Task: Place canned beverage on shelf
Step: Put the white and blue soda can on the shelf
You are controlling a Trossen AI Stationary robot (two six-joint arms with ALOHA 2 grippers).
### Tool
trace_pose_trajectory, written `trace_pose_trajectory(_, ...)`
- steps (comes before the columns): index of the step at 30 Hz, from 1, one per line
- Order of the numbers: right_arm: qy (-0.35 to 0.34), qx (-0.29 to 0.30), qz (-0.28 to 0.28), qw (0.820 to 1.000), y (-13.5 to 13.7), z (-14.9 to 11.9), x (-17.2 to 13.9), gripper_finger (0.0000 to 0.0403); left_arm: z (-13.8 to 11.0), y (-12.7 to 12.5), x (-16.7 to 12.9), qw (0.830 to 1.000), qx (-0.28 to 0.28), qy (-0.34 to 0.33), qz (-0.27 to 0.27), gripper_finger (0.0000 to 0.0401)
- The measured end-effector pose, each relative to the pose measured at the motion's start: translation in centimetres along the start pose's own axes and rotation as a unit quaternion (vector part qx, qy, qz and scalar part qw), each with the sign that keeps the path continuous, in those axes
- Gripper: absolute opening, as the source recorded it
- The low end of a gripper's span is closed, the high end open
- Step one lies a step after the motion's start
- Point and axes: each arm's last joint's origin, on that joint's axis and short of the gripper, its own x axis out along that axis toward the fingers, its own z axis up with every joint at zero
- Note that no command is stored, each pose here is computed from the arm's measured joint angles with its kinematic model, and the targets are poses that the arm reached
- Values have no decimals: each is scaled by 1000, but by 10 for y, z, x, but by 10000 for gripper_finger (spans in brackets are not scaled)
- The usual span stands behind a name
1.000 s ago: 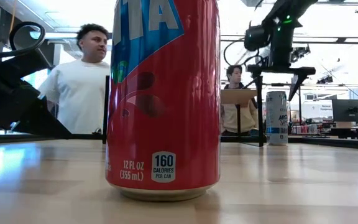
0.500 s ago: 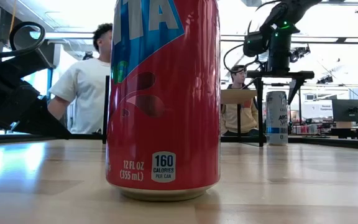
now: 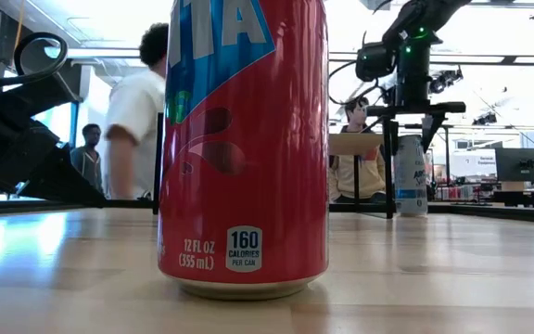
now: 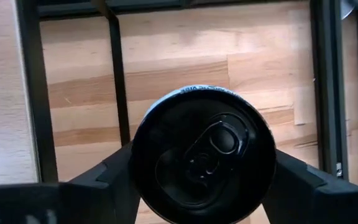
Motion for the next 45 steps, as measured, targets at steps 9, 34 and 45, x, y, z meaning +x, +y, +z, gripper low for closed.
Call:
trace_pose_trajectory(9,21,44,4,999,1,-4,-1,277,0,0,0,1000,0,0,0,400)
trace_pose_trajectory(34,105,139,-26,984,23,-58,-68,242,0,0,0,1000,0,3,0,400)
trace_pose_trajectory(45,110,159,4,981,41,-113,-101,242,0,0,0,1000,-1,3,-1,400)
